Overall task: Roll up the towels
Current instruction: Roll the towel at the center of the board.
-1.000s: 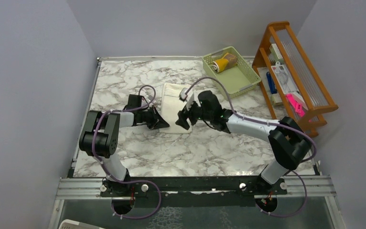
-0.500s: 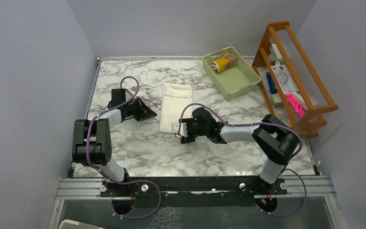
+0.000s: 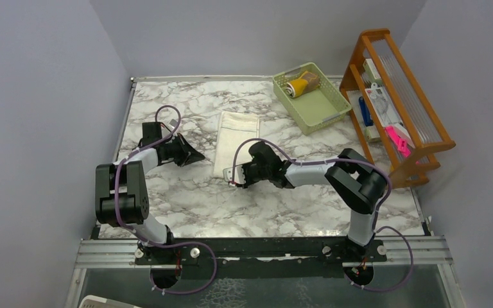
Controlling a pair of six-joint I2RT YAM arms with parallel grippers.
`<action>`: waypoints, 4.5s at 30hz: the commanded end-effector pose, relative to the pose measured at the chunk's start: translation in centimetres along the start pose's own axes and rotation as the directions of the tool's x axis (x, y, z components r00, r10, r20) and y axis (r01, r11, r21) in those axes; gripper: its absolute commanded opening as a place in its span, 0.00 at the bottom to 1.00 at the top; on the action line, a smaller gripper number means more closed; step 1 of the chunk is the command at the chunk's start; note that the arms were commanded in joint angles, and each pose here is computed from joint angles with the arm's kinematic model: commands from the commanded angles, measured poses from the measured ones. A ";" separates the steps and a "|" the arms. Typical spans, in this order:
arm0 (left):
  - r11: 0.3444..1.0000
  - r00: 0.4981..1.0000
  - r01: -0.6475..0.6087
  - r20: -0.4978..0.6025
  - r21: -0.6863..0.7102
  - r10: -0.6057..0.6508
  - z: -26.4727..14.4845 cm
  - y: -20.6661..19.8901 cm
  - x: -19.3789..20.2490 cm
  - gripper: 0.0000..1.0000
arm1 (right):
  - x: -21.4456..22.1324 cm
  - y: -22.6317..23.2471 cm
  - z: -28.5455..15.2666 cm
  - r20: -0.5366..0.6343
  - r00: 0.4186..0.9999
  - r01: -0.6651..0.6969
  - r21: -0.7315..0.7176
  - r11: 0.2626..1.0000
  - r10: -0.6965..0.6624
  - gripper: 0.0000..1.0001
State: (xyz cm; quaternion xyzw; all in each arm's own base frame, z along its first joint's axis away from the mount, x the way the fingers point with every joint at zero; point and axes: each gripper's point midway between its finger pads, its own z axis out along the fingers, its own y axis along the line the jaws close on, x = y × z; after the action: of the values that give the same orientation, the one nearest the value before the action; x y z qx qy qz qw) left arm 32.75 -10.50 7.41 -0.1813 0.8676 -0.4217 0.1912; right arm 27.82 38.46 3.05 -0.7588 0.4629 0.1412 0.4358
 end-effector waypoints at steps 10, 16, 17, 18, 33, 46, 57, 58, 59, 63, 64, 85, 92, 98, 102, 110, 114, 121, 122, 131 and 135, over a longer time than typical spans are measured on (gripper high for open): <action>0.999 0.997 -0.054 0.053 -0.002 0.054 -1.4 0.3 -1.6 0.00 | 1.7 2.7 1.0 -0.137 0.965 -0.239 -0.107 0.965 0.224 0.01; 0.990 0.981 -0.137 0.139 -0.017 0.138 -2.7 -1.3 -3.4 0.00 | -1.8 2.9 1.8 -0.110 0.793 -0.608 -0.165 0.776 0.599 0.01; 0.988 0.976 -0.152 0.153 -0.019 0.153 -2.9 -1.7 -3.6 0.00 | -2.9 3.0 1.6 -0.075 0.783 -0.618 -0.199 0.760 0.617 0.01; 0.986 0.972 -0.168 0.164 -0.020 0.169 -3.2 -1.9 -3.8 0.00 | -3.8 3.4 1.4 -0.048 0.772 -0.626 -0.233 0.744 0.634 0.01; 0.956 0.939 -0.287 0.213 0.058 0.269 -4.6 -5.4 -4.0 0.00 | -3.8 1.3 -0.4 -0.188 0.307 -0.860 -0.474 0.187 0.933 0.01; 0.936 0.953 -0.302 0.087 0.181 0.291 -0.4 -7.6 3.8 0.00 | 3.9 3.1 0.9 -0.402 -0.080 -0.939 -0.278 -0.205 0.912 0.01; 0.961 0.971 -0.239 0.048 0.135 0.235 3.7 -5.8 6.6 0.00 | 5.7 3.3 1.0 -0.397 -0.137 -0.943 -0.227 -0.242 0.907 0.01; 0.966 0.972 -0.234 0.058 0.108 0.228 4.0 -5.1 6.3 0.00 | 5.6 3.2 1.0 -0.395 -0.134 -0.944 -0.229 -0.238 0.909 0.01; 0.971 0.973 -0.225 0.064 0.080 0.220 4.4 -4.2 6.2 0.00 | 5.6 3.2 1.0 -0.393 -0.129 -0.944 -0.233 -0.235 0.910 0.01; 0.980 0.976 -0.198 0.087 -0.025 0.199 5.2 -1.3 5.9 0.00 | 5.3 2.9 0.5 -0.378 -0.088 -0.952 -0.241 -0.190 0.922 0.01; 0.980 0.977 -0.192 0.090 -0.044 0.196 5.3 -0.7 5.9 0.00 | 5.3 2.8 0.3 -0.372 -0.075 -0.955 -0.242 -0.174 0.925 0.03; 0.971 0.983 -0.178 0.016 -0.163 0.183 6.6 3.7 7.4 0.00 | -1.2 -8.1 -6.9 0.185 0.796 -0.602 0.144 0.785 0.577 0.58; 0.969 0.983 -0.179 0.003 -0.168 0.182 6.7 3.8 7.4 0.00 | -4.8 -3.0 -5.4 0.178 0.980 -0.111 0.089 0.990 0.094 0.64; 0.969 0.984 -0.175 -0.012 -0.175 0.176 6.9 4.2 7.6 0.00 | -3.0 -0.8 -3.4 0.073 0.997 -0.013 0.004 1.000 0.012 0.60; 0.969 0.985 -0.172 -0.026 -0.176 0.170 7.1 4.4 7.9 0.00 | -2.0 0.2 -2.3 0.027 1.000 -0.010 -0.027 1.000 0.010 0.55; 0.970 0.987 -0.161 -0.052 -0.179 0.154 7.6 4.8 8.2 0.00 | -0.5 1.7 -2.7 -0.025 0.999 -0.030 -0.041 0.999 0.029 0.48; 0.971 0.987 -0.155 -0.065 -0.182 0.146 7.8 5.1 8.4 0.00 | 0.7 2.8 -2.6 -0.065 0.996 -0.062 -0.058 0.996 0.058 0.48; 0.971 0.987 -0.156 -0.071 -0.180 0.145 7.8 5.2 8.6 0.00 | 2.5 4.2 -2.2 -0.127 0.985 -0.131 -0.076 0.989 0.121 0.46; 0.971 0.987 -0.157 -0.071 -0.178 0.146 7.8 5.1 8.5 0.00 | 2.8 4.3 -2.0 -0.141 0.982 -0.140 -0.079 0.987 0.128 0.46; 0.983 0.985 -0.166 -0.057 -0.081 0.161 7.2 1.1 7.3 0.00 | 4.8 5.8 -1.1 -0.241 0.943 -0.276 -0.174 0.945 0.230 0.26; 0.977 0.977 -0.211 -0.038 -0.023 0.210 5.9 -2.9 5.7 0.00 | 4.1 6.1 -1.3 -0.240 0.915 -0.375 -0.212 0.903 0.323 0.08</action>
State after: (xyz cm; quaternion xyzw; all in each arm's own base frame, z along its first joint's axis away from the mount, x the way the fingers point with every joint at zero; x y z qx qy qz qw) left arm 31.19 -18.63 2.69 -0.1027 0.8875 -0.3922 0.2191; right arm 28.01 37.19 2.51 -0.7328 0.5455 0.1589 0.3745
